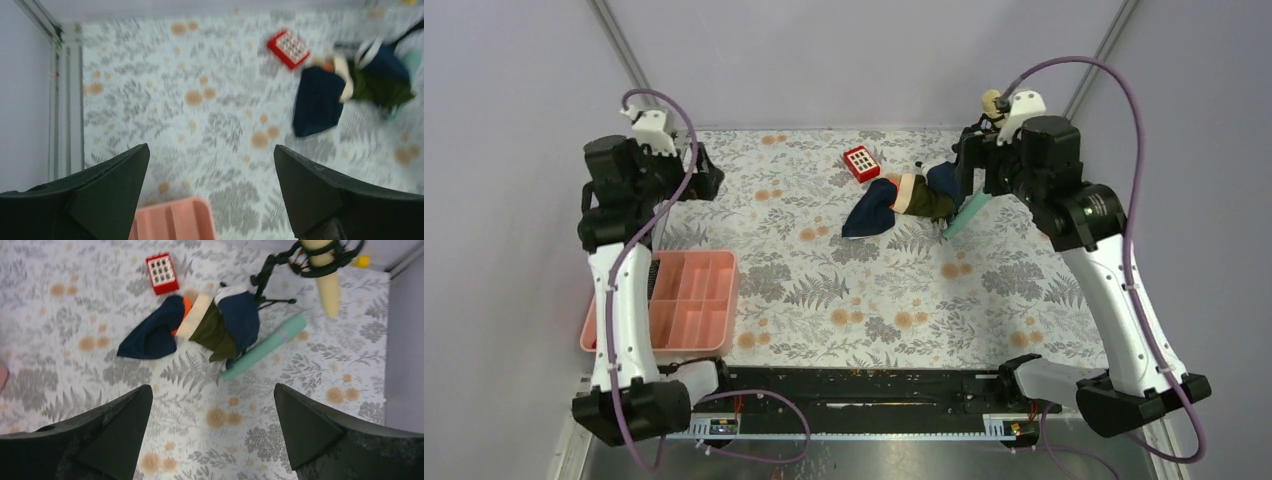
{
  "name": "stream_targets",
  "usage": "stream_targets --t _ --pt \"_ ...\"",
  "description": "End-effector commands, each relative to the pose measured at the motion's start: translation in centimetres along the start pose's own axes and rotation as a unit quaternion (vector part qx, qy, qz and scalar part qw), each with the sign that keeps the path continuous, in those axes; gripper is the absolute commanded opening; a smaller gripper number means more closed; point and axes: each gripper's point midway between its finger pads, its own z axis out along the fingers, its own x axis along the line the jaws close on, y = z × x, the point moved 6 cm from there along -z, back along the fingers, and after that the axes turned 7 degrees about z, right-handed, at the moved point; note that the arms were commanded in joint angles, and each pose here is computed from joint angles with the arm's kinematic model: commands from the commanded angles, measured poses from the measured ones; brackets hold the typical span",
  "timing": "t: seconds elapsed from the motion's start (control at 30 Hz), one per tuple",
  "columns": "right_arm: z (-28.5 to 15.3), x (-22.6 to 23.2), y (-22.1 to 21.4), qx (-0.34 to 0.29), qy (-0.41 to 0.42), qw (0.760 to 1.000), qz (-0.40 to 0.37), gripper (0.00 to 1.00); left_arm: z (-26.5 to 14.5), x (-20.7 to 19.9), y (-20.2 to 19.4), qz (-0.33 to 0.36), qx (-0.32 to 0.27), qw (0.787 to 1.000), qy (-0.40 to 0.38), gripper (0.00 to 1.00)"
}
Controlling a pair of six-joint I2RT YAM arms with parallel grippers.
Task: Roll the underwear
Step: Reset both arms
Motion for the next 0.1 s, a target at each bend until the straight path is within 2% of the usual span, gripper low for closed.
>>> stream_targets --t 0.0,0.07 --pt "-2.17 -1.49 2.01 -0.069 -0.068 0.994 0.051 0.99 -0.87 0.59 5.84 -0.05 -0.158 0.985 0.042 0.99" --pt "-2.25 -1.74 1.39 -0.078 -0.07 0.993 0.049 0.99 -0.71 0.31 5.91 -0.056 -0.155 0.986 0.029 0.99"
